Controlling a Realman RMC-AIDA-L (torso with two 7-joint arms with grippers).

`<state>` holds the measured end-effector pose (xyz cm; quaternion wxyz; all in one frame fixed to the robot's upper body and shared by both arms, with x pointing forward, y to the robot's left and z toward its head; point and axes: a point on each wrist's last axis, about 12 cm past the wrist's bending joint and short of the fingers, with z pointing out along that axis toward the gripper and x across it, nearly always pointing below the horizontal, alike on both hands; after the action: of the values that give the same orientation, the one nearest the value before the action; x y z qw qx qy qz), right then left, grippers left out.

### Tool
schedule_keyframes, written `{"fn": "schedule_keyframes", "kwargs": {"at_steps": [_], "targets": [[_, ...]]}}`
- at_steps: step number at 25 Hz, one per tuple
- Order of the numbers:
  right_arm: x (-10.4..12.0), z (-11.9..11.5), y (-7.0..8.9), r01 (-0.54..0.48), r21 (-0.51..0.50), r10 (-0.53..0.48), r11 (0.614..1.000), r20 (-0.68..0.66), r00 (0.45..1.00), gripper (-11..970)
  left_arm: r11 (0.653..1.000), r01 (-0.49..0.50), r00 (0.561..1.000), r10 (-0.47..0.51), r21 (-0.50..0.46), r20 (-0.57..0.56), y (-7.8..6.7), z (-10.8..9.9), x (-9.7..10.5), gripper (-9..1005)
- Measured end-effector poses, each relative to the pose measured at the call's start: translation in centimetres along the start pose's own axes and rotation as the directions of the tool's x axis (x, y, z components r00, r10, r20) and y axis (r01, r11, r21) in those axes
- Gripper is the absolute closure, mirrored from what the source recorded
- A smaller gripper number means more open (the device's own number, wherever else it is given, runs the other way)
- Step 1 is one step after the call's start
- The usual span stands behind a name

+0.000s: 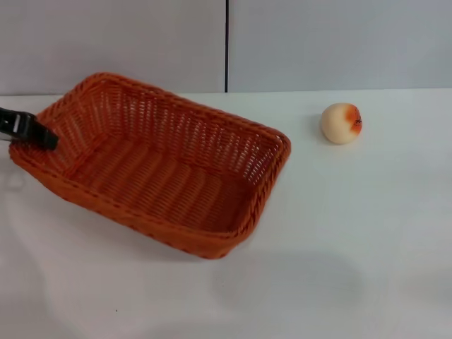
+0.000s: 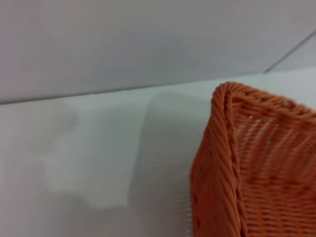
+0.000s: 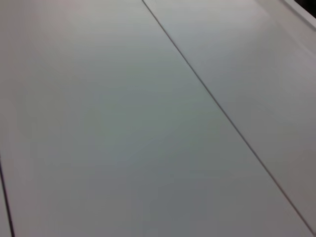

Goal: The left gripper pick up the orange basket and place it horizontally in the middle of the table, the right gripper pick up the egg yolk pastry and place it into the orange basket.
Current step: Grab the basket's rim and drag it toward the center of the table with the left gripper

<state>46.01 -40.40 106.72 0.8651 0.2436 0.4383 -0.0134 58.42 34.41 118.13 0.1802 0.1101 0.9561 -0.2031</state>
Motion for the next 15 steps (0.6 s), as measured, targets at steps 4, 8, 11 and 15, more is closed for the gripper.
{"fn": "schedule_keyframes", "kwargs": {"at_steps": [4, 8, 11, 15], "targets": [[0.1, 0.1, -0.2, 0.004, 0.011, -0.004, 1.000, -0.010, 1.000, 327, 0.992, 0.103, 0.993, -0.106, 0.071, 0.048, 0.6, -1.3, 1.2, 809], [0.3, 0.4, -0.3, 0.008, 0.019, -0.007, 1.000, -0.026, 1.000, 327, 0.981, 0.156, 0.982, -0.167, 0.120, 0.087, 0.7, -1.7, 2.4, 809], [0.5, 0.8, -0.4, 0.011, 0.019, -0.010, 1.000, -0.043, 0.999, 327, 0.962, 0.207, 0.967, -0.229, 0.176, 0.111, 0.5, -1.3, 4.0, 809], [0.7, 1.0, -0.2, 0.008, 0.017, -0.008, 1.000, -0.050, 0.999, 327, 0.954, 0.238, 0.957, -0.262, 0.181, 0.122, 0.7, -1.0, 5.1, 809]]}}
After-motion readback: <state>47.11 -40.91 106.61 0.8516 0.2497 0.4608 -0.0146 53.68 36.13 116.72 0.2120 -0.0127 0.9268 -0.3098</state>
